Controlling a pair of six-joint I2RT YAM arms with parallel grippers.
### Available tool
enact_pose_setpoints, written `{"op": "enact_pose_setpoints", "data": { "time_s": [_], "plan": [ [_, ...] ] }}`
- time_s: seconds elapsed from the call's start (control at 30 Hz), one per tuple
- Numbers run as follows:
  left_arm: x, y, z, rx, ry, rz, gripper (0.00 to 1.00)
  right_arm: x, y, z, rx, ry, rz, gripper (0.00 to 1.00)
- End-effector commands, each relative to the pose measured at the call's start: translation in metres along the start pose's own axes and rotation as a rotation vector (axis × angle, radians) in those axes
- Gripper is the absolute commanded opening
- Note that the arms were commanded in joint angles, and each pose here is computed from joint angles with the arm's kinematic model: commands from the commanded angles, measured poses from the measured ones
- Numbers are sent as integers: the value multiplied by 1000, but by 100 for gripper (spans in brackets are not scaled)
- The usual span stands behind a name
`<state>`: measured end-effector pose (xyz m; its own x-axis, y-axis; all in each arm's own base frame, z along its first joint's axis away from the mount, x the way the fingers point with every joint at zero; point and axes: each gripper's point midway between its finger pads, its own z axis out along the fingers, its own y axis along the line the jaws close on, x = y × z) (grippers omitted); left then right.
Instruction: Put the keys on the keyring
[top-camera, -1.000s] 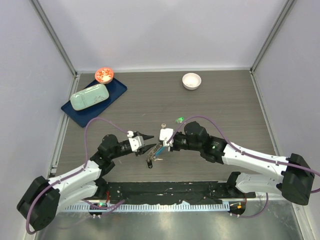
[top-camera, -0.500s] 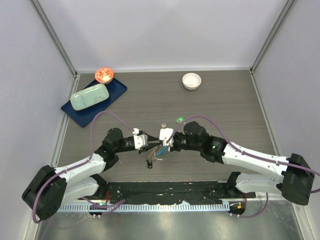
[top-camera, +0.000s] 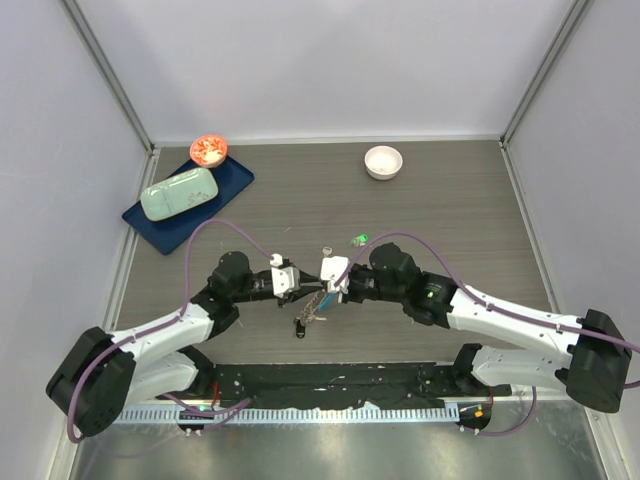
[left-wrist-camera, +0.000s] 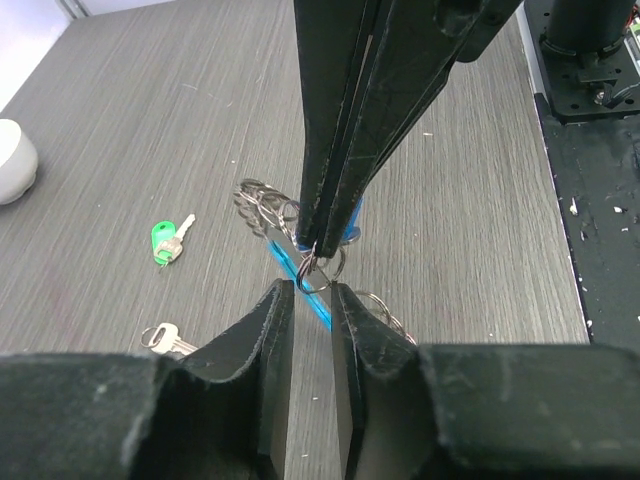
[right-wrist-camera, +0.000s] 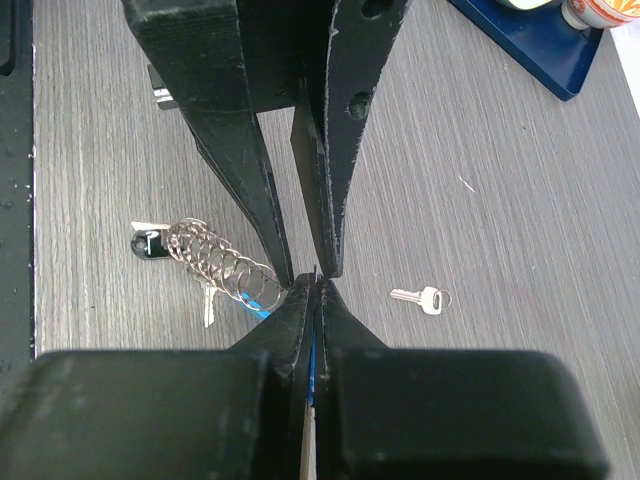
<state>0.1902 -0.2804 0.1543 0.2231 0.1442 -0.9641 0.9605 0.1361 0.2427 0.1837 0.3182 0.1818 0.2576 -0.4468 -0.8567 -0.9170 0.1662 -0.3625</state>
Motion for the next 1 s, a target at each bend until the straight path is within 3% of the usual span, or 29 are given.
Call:
{"op": "enact_pose_setpoints", "data": {
  "time_s": [0.0,0.27,0.6,0.83,0.97],
  "plan": [
    [-8,6,0,-9,-8,37,25,-42,-20,-11,74,-121,-22,1],
    [-17,7,5,3,-54,17,20,-42,-17,-9,59,-120,-19,1],
    [-29,14,6,-37,-117,13,27,-40,-15,-8,44,-116,-15,1],
    [-23,9,8,-12,-108,-9,15,-40,-17,-9,55,-114,-18,1],
    [-16,5,7,-4,-88,-24,22,-41,-19,-12,72,-112,-18,1]
  ]
}}
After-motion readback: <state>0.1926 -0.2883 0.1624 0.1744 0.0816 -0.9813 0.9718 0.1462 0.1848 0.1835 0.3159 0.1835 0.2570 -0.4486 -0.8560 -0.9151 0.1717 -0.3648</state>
